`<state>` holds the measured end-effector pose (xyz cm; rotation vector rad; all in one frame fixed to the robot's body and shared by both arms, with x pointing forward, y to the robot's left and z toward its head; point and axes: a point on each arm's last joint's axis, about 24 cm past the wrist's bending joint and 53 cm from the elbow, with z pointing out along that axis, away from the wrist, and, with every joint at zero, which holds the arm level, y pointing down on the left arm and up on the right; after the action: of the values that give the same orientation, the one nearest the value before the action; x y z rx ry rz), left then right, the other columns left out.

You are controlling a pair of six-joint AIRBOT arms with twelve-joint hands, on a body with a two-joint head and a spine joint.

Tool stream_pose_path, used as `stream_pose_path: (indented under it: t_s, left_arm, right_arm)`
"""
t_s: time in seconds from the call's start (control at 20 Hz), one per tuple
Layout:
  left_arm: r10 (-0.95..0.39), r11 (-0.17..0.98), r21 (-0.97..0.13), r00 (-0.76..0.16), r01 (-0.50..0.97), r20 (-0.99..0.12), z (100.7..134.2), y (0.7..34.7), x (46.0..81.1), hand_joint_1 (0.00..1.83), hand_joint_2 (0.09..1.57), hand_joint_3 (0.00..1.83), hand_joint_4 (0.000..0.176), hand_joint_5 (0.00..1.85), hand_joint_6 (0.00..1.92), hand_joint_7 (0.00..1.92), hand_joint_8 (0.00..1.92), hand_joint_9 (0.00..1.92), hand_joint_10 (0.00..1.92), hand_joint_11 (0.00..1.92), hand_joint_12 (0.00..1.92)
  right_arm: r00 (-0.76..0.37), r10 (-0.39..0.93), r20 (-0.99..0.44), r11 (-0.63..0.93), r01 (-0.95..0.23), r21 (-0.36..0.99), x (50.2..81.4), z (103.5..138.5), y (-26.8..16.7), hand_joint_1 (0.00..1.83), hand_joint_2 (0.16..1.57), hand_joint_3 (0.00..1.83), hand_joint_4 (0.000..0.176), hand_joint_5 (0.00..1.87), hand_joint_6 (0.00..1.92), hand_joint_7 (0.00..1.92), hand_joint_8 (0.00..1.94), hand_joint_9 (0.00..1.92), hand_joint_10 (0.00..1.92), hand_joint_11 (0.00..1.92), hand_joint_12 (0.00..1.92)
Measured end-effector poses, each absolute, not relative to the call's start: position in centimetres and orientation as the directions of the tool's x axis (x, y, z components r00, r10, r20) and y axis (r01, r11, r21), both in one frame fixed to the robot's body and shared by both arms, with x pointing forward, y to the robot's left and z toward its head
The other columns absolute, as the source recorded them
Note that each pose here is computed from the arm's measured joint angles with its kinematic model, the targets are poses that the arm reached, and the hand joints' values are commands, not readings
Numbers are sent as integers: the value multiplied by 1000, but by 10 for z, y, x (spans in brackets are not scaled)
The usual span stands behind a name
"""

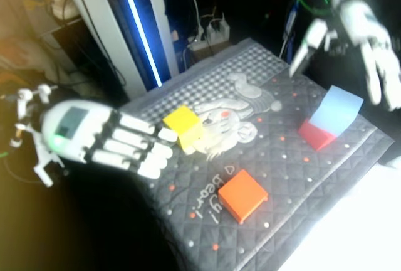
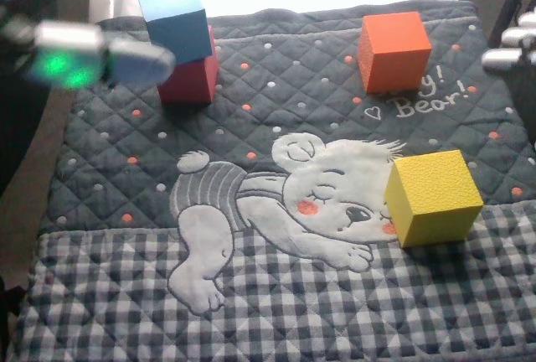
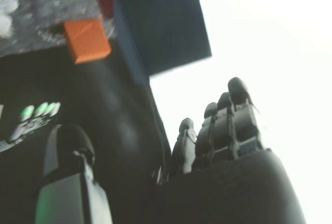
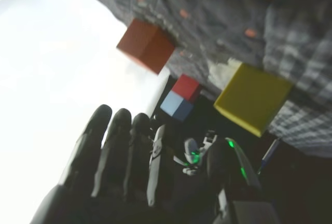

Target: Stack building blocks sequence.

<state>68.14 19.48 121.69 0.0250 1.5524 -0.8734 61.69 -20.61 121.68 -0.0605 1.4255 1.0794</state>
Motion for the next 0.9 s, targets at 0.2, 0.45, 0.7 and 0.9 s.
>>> stream_pose_path:
  t_s: [0.2,0.45,0.7,0.9]
  left_arm:
    - [-524,678,-527,-166,512,-835,1228,214,635,703,940,9,151,112,19,0,0,0,0,0,0]
    - [-533,632,-573,-243,522,-810,1199,201,597,684,860,0,138,116,8,21,7,0,0,7,7]
    - [-651,626,-684,-231,374,-723,1174,243,600,704,890,1,166,104,0,20,1,1,0,34,20]
    - [-673,603,-708,-241,367,-699,1169,244,596,791,930,0,99,156,2,37,1,31,3,1,282]
  right_arm:
    - [-209,547,-810,505,-690,519,607,1232,-187,762,1275,0,78,366,0,360,4,265,3,213,134]
    - [-248,550,-798,429,-736,524,608,1242,-160,701,1235,2,78,368,0,359,0,274,0,259,87]
    - [-399,421,-815,376,-741,557,600,1195,-105,490,1197,0,97,274,2,268,0,216,0,235,26]
    - [-411,398,-820,417,-716,561,606,1185,-109,458,1029,0,130,105,0,106,0,28,2,16,2]
